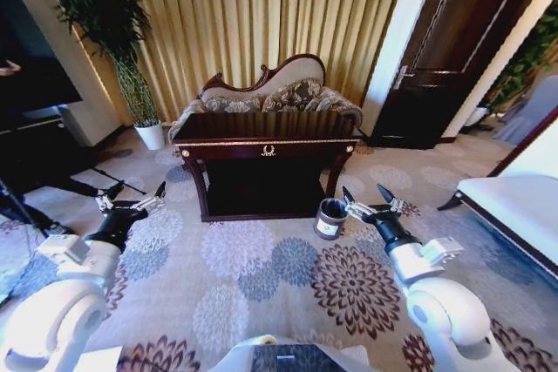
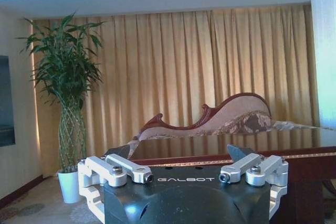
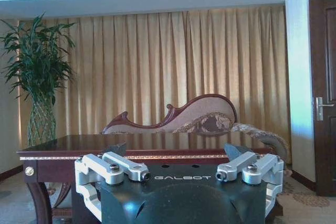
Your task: Move to the front of the table and place the trash on the table into the trash bin.
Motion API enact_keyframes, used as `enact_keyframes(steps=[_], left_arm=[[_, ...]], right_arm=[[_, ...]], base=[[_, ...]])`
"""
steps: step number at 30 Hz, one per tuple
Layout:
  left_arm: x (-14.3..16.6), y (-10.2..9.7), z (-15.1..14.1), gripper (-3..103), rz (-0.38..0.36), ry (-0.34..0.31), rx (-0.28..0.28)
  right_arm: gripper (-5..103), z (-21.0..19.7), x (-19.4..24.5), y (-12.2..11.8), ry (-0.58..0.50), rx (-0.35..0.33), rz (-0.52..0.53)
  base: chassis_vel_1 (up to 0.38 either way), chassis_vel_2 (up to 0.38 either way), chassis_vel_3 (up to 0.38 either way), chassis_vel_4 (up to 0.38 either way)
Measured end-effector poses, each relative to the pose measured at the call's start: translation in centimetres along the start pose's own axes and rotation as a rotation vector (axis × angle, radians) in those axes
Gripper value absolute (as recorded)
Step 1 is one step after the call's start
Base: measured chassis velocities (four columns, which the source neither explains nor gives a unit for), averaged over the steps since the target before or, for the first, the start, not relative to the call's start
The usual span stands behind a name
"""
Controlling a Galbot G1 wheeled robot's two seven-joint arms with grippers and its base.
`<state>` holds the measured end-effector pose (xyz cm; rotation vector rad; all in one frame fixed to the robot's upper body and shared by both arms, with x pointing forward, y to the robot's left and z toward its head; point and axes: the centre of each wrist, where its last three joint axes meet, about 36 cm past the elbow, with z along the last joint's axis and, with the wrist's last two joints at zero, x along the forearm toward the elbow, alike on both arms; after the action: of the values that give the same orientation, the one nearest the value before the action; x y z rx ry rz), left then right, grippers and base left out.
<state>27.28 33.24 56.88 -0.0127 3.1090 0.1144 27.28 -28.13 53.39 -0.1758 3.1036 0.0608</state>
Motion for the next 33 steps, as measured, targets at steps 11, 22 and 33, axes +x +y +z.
enact_keyframes(steps=[11,22,33], left_arm=[[-0.2,0.0,0.4,100,0.004,0.003,0.008],[-0.5,-0.4,1.5,100,0.006,-0.005,0.037],[-0.5,-0.7,2.0,100,0.003,-0.014,0.046]], right_arm=[[100,0.5,-0.2,-0.2,0.007,-0.002,0.011],[100,1.0,-0.9,-0.4,0.015,-0.019,0.042],[100,1.1,-1.1,-0.5,0.014,-0.016,0.066]], base=[[0.236,-0.225,-0.244,0.236],[0.090,-0.076,-0.081,0.058],[-0.012,0.007,0.015,-0.004]])
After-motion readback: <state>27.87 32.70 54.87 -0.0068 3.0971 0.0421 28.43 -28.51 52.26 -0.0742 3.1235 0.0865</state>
